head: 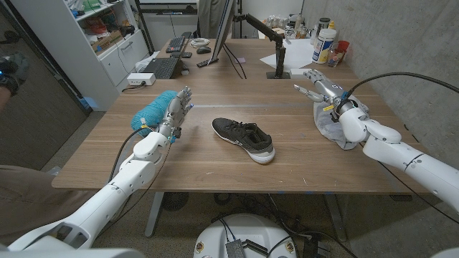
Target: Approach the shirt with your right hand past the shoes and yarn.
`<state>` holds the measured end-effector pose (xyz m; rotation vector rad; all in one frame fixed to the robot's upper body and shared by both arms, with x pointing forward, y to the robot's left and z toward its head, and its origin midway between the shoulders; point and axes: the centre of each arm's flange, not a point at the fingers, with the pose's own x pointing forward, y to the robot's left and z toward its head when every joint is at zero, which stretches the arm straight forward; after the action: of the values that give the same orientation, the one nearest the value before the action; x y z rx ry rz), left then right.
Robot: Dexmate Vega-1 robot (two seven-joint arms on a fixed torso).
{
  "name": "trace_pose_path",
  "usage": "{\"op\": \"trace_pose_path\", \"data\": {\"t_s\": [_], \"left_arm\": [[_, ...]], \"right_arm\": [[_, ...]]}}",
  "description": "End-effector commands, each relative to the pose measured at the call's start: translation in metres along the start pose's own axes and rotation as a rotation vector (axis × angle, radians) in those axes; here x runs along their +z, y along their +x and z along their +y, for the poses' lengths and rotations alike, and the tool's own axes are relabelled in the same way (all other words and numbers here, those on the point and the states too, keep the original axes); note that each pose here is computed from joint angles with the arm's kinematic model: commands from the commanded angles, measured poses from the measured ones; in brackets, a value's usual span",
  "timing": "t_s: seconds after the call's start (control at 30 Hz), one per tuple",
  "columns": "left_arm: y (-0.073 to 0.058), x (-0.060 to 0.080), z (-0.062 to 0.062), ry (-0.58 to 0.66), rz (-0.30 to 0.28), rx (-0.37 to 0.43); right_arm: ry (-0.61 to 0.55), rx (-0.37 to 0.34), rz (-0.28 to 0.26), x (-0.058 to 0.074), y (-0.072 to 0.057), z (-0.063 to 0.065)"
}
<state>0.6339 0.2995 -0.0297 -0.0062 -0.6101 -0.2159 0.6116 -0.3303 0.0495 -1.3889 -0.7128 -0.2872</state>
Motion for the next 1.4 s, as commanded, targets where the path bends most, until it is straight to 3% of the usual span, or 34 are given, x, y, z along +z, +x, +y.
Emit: {"op": "trace_pose_path", "data": {"t_s": [0.03,1.4], "left_arm": [[-0.002,0.001,0.001,0.002,-0.003,0.006],[-0.003,0.005,0.0,0.01,-0.013,0.008]], "right_arm": [[-0.086,0.02,0.027,-0.012,0.002,-0.001],[-0.101,0.038,0.161,-0.06,-0.001,0.013]]}}
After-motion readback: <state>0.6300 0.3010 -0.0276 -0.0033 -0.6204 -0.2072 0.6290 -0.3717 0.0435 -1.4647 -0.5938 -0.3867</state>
